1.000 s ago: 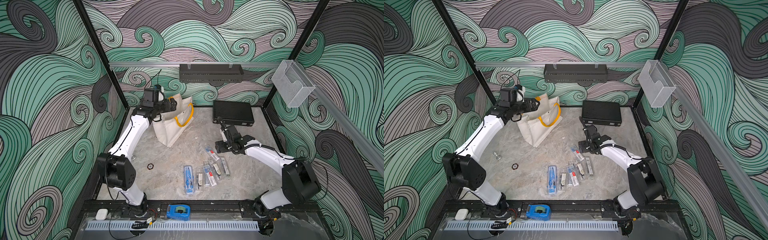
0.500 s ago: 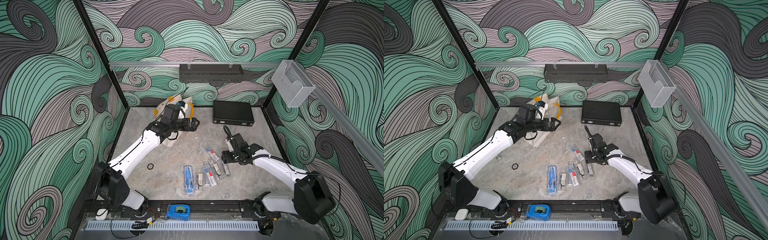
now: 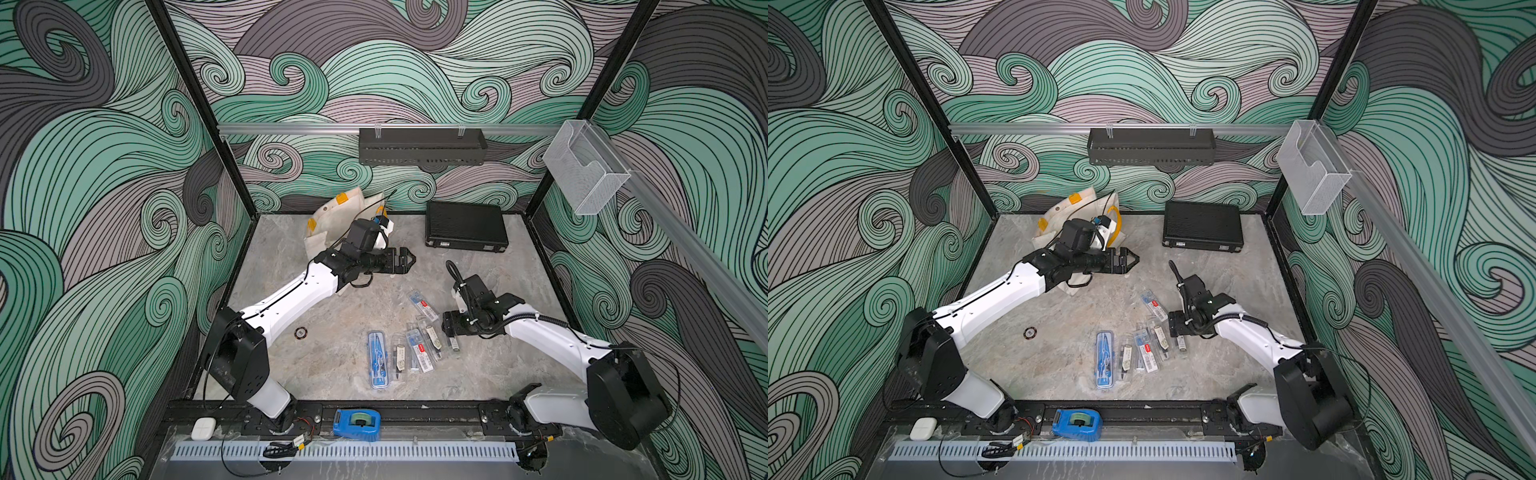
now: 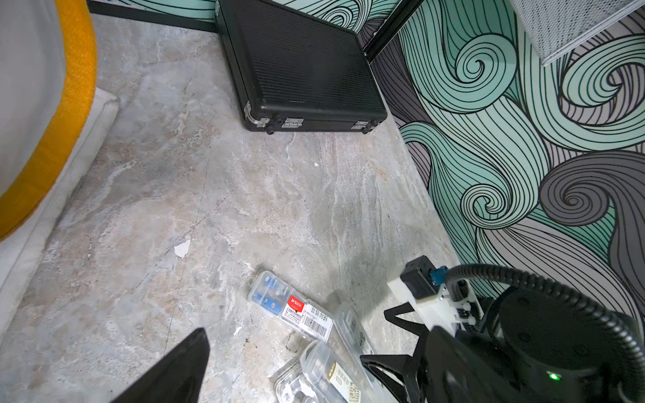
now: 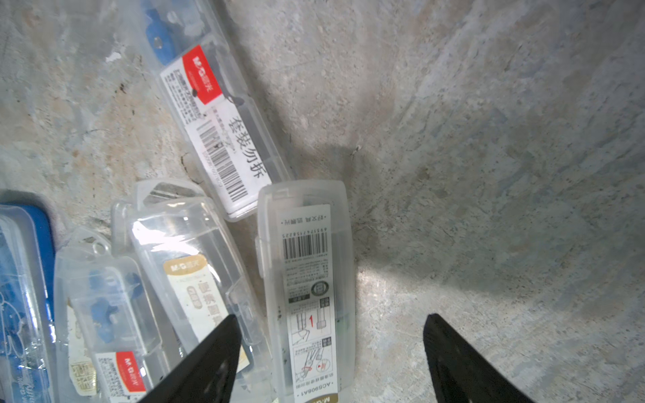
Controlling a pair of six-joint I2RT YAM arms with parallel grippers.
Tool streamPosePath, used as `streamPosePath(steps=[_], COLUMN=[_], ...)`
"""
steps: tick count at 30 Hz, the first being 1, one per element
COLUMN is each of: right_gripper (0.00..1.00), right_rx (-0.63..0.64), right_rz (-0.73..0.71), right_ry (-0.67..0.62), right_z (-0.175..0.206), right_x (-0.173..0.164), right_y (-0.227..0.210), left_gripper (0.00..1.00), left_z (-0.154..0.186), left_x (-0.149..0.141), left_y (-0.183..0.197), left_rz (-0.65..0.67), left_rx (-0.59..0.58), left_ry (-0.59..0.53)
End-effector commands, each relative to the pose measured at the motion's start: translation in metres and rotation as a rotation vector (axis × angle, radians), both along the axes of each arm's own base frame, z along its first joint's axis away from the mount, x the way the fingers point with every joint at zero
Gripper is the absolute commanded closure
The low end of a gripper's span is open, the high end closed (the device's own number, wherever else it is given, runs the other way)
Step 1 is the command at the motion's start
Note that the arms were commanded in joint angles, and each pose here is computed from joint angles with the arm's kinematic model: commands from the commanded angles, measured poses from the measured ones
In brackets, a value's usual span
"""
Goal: Put the compass set into the canvas bag
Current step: Pick up the compass set at the center of the board.
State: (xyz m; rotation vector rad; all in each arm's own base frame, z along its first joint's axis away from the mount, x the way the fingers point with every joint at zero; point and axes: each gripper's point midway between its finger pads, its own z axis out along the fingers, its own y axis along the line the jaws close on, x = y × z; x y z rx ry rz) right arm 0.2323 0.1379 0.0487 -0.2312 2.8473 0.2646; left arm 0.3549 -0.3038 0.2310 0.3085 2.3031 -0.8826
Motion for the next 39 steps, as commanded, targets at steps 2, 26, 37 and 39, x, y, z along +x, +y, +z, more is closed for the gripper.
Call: streamPosePath(steps=[2, 26, 37, 39], right_gripper=[0.19, 0.31, 0.36, 0.39], right_rx=[-0.02, -0.157, -0.202, -0.2], right_rz=[-0.02, -0.124, -0.15, -0.148], right_ry=[0.032, 0.045, 0.077, 0.08], right_z=[-0.01, -0.014, -0.03, -0.033], right_x=[-0.001, -0.003, -0.009, -0.008], right_y=[-0.002, -0.021, -0.021, -0.019], left_gripper=[0.02, 0.02, 0.02, 0.02], left_z=[0.001, -0.022, -0.022, -0.021], left_x=[0.0, -0.004, -0.002, 0.0], left_y=[-0.008, -0.013, -0.016, -0.017], left_rz=[-0.021, -0.045, -0.057, -0.059], left_rx=[-0.029, -0.018, -0.019, -0.021], left_ry=[-0.001, 0.068, 0.063, 0.063])
